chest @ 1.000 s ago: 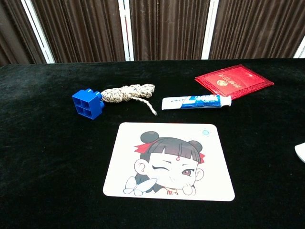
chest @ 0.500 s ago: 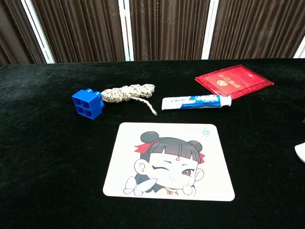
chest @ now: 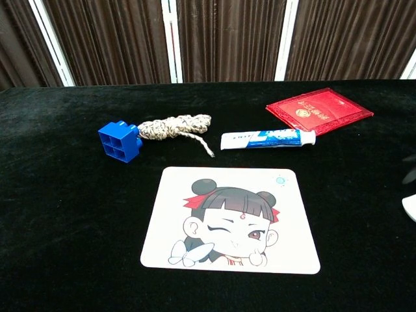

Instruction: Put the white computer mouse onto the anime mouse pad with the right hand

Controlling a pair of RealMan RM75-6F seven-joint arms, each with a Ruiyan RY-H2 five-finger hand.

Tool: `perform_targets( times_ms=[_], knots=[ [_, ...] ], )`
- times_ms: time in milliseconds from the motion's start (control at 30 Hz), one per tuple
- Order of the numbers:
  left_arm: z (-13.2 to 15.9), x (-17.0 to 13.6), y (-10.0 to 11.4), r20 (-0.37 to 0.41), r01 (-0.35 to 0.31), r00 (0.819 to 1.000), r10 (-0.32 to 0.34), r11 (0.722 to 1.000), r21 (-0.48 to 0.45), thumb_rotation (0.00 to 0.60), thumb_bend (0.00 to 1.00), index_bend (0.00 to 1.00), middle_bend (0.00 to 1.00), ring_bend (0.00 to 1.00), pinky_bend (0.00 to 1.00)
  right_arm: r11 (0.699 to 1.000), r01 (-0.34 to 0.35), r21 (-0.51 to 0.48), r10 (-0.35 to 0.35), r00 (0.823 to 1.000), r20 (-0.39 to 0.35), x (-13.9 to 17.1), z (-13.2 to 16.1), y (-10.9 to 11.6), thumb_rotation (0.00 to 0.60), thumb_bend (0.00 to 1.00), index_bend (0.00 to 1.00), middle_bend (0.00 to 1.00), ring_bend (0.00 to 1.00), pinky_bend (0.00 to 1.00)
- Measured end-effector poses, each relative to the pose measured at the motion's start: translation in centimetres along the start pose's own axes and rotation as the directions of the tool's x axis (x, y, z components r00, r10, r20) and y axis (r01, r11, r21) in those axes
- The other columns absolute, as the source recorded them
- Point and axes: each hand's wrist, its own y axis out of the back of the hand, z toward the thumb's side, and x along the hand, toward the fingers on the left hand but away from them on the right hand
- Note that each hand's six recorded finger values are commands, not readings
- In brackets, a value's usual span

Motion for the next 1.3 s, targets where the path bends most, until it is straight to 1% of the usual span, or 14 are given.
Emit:
perform_targets(
  times_ms=[200,333,433,500,567,633,700,767,800,900,1000,1167,1300],
  knots=[
    [0.0,0.0,0.0,0.000,0.001,1.000,-0.001,1.000,0.000,0.600,0.25,0.12,0.00,0.00,0.00,1.000,-0.007,0.007,0.007,1.000,0.017,0.0,-0.4,-0.2,0.600,0.06,0.28,0.05,0.00,0.00],
    [0.0,0.0,0.0,0.000,0.001,1.000,-0.001,1.000,-0.001,0.600,0.25,0.14,0.00,0.00,0.00,1.000,-0.019,0.017,0.018,1.000,0.026,0.0,-0.6,-0.4,0.600,0.08,0.29,0.07,0.00,0.00],
    [0.0,0.0,0.0,0.000,0.001,1.000,-0.001,1.000,-0.002,0.600,0.25,0.15,0.00,0.00,0.00,0.999,-0.026,0.031,0.025,0.999,0.028,0.0,-0.6,-0.5,0.600,0.11,0.36,0.12,0.00,0.00],
    [0.0,0.0,0.0,0.001,0.001,1.000,-0.001,1.000,-0.002,0.600,0.25,0.15,0.00,0.00,0.00,0.999,-0.023,0.035,0.022,0.999,0.027,-0.1,-0.6,-0.4,0.600,0.12,0.44,0.17,0.00,0.00],
    [0.0,0.0,0.0,0.001,0.001,1.000,-0.001,1.000,-0.003,0.600,0.25,0.15,0.00,0.00,0.00,0.999,-0.018,0.038,0.017,1.000,0.026,-0.1,-0.6,-0.4,0.600,0.13,0.50,0.22,0.00,0.01],
    [0.0,0.0,0.0,0.001,0.001,1.000,-0.001,1.000,-0.003,0.600,0.25,0.15,0.00,0.00,0.00,0.999,-0.015,0.042,0.014,1.000,0.022,-0.1,-0.5,-0.3,0.600,0.14,0.54,0.29,0.03,0.10],
    [0.0,0.0,0.0,0.001,0.001,1.000,-0.001,1.000,-0.004,0.600,0.25,0.15,0.00,0.00,0.00,0.999,-0.007,0.049,0.007,1.000,0.014,-0.1,-0.4,-0.2,0.600,0.14,0.57,0.39,0.13,0.30],
    [0.0,0.0,0.0,0.001,0.001,1.000,-0.001,1.000,-0.004,0.600,0.25,0.16,0.00,0.00,0.00,0.998,0.002,0.060,-0.002,1.000,0.006,-0.1,-0.3,0.0,0.600,0.14,0.59,0.47,0.22,0.43],
    [0.0,0.0,0.0,0.001,0.001,1.000,-0.001,1.000,-0.005,0.600,0.25,0.16,0.00,0.00,0.00,0.998,0.007,0.067,-0.007,1.000,0.000,-0.1,-0.3,0.1,0.600,0.14,0.59,0.50,0.27,0.48],
    [0.0,0.0,0.0,0.002,0.001,1.000,-0.001,1.000,-0.007,0.600,0.25,0.16,0.00,0.00,0.00,0.996,0.014,0.083,-0.014,1.000,-0.008,-0.1,-0.2,0.1,0.600,0.14,0.62,0.55,0.34,0.57],
    [0.0,0.0,0.0,0.003,0.001,1.000,-0.001,1.000,-0.008,0.600,0.25,0.16,0.00,0.00,0.00,0.996,0.013,0.092,-0.012,1.000,-0.008,-0.1,-0.2,0.0,0.600,0.14,0.65,0.57,0.38,0.62],
    [0.0,0.0,0.0,0.003,0.001,1.000,-0.001,1.000,-0.009,0.600,0.25,0.16,0.00,0.00,0.00,0.994,0.014,0.111,-0.012,1.000,-0.016,0.0,-0.1,0.2,0.600,0.14,0.65,0.58,0.38,0.62],
    [0.0,0.0,0.0,0.004,0.001,1.000,-0.001,1.000,-0.010,0.600,0.25,0.16,0.00,0.00,0.00,0.993,0.030,0.118,-0.026,0.999,-0.032,-0.2,0.2,0.7,0.600,0.14,0.65,0.58,0.38,0.62]
  ],
)
